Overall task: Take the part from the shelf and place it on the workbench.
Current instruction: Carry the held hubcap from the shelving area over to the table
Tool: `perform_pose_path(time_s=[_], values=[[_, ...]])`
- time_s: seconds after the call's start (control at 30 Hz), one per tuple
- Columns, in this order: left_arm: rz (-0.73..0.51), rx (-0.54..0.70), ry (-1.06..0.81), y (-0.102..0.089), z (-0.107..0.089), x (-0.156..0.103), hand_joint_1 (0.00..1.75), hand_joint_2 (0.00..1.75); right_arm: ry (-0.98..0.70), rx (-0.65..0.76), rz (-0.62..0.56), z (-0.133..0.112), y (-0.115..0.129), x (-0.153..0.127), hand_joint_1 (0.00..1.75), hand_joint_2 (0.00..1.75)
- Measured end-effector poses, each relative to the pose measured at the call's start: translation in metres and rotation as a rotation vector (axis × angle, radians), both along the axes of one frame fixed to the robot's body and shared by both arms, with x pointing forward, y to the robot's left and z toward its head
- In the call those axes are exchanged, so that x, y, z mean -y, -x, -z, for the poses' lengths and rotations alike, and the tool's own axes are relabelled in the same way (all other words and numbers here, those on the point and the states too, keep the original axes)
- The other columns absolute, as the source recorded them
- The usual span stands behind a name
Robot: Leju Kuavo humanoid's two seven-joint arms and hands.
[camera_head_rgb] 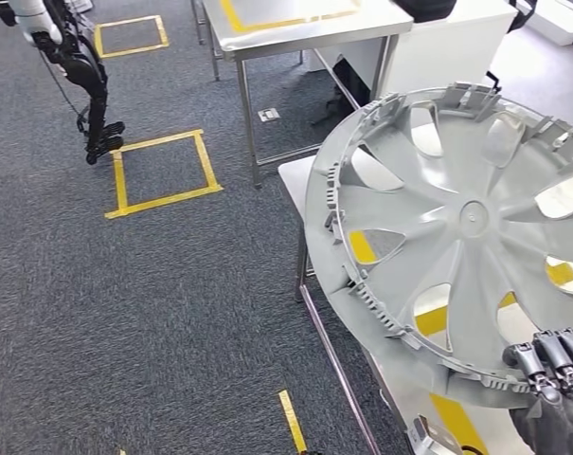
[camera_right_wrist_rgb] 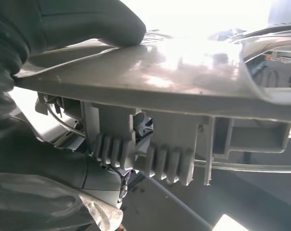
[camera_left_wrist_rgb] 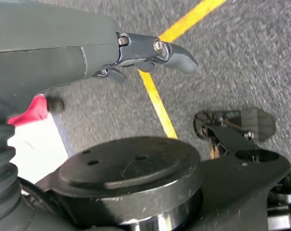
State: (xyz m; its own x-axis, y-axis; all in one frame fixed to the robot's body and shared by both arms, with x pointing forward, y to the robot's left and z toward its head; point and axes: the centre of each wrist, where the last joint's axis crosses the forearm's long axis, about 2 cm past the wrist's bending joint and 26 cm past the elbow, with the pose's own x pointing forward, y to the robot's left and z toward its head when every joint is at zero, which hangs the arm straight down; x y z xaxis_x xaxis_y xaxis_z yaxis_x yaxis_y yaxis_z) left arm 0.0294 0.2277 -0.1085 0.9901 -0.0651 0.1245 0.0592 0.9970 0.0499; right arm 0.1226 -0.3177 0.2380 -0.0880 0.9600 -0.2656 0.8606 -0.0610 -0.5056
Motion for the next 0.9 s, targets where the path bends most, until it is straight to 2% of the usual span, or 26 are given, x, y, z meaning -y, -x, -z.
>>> perform_pose_path(time_s=[0.53,0.9], values=[[0.020,0.022,-0.007,-0.0073,0.0002,-0.0079,0.00,1.75,-0.017,0.003,-0.004,0.0014,-0.0055,-0.0024,1.75,1.75],[0.071,0.030,-0.015,-0.0031,0.0002,-0.0041,0.00,1.75,-0.020,0.003,-0.008,0.0024,-0.0083,-0.0034,1.75,1.75]])
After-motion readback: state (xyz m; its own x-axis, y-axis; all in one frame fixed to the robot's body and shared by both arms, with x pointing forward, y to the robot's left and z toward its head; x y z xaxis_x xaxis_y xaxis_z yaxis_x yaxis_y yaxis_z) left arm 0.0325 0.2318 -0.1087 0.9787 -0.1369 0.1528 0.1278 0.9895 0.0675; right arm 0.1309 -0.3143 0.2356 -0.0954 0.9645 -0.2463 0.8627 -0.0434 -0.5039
